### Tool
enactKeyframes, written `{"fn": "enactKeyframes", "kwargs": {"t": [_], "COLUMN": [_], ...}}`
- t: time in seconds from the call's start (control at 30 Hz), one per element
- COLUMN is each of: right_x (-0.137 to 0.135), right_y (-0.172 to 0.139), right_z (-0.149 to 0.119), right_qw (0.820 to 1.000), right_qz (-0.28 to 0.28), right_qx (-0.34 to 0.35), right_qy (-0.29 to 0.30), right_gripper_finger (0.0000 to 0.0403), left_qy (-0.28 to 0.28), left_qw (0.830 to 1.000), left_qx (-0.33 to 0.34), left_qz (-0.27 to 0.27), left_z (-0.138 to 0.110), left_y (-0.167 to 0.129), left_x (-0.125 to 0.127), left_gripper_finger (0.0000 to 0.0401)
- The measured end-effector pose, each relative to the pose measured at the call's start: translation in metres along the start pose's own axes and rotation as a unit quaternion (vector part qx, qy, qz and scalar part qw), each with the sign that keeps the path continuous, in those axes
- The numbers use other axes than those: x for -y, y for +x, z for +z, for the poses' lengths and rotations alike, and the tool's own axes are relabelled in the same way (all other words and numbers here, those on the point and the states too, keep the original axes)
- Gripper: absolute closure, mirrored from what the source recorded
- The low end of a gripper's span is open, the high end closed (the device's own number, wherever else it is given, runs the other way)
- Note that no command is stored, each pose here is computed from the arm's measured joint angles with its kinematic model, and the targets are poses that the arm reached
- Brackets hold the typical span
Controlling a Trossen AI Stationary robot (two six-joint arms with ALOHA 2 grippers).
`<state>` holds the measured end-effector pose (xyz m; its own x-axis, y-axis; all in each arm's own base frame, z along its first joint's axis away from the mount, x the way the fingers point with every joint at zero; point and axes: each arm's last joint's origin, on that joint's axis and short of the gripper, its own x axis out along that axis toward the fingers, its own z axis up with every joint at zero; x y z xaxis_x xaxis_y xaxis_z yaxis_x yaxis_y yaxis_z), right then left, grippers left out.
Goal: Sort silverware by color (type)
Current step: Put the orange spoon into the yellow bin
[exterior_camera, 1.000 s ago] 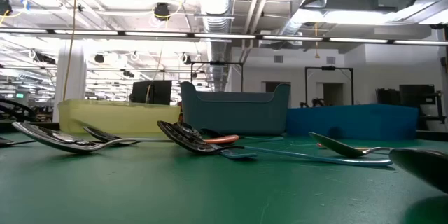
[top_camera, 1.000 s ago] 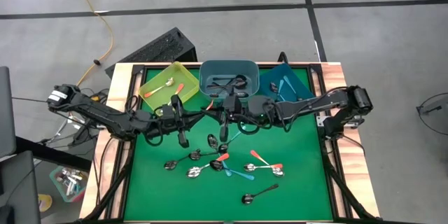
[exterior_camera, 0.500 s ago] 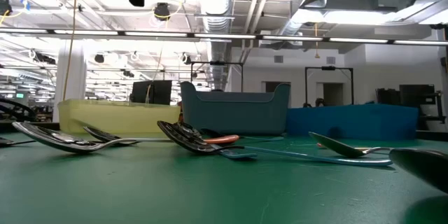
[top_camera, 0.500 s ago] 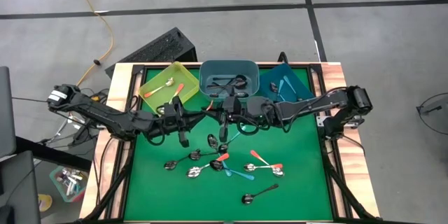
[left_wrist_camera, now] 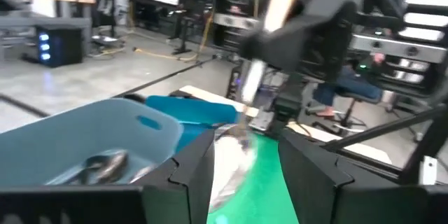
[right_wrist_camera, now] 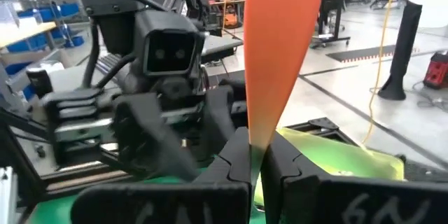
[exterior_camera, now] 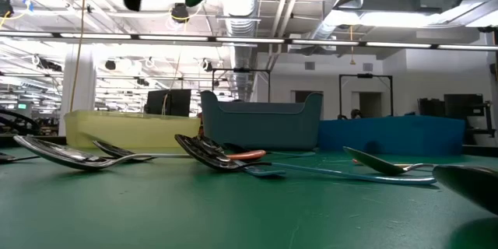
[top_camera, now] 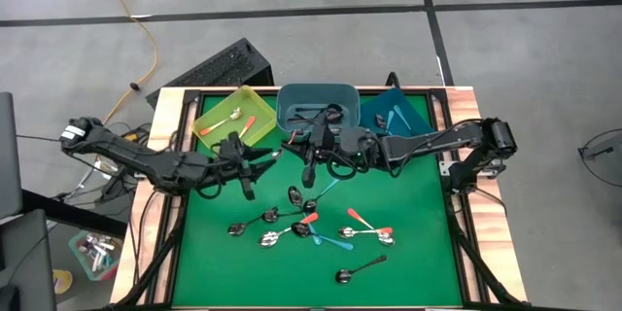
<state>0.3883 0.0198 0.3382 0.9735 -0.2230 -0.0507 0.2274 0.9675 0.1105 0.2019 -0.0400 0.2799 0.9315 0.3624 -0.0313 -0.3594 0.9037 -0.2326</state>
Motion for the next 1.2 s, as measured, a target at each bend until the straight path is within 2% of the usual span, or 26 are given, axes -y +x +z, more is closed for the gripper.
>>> {"fn": "enactKeyframes", "kwargs": {"t": [0.23,0.57,0.93,1.2], "right_x": [0.022,0.057,0.079,0.097], "right_y": [0.016,0.07,0.154,0.204], "right_z": [-0.011,-0.049,-0.056,-0.075], "right_qw": [0.998,0.99,0.99,0.99], "right_qz": [-0.029,-0.03,0.007,-0.005], "right_qx": [-0.005,0.017,0.025,0.01], "right_qy": [0.052,0.137,0.141,0.14], "right_gripper_finger": [0.0386,0.0386,0.0386,0.0386], "left_qy": [-0.017,-0.05,-0.035,-0.024], "left_qw": [1.0,0.995,0.996,0.997], "left_qx": [0.015,0.085,0.077,0.07], "left_qz": [0.008,-0.009,0.005,0.018], "left_z": [0.024,0.053,0.052,0.049], "left_y": [-0.034,-0.082,-0.107,-0.11], "left_x": [-0.022,-0.051,-0.072,-0.076], "left_gripper_finger": [0.0258,0.0258,0.0258,0.0258]}}
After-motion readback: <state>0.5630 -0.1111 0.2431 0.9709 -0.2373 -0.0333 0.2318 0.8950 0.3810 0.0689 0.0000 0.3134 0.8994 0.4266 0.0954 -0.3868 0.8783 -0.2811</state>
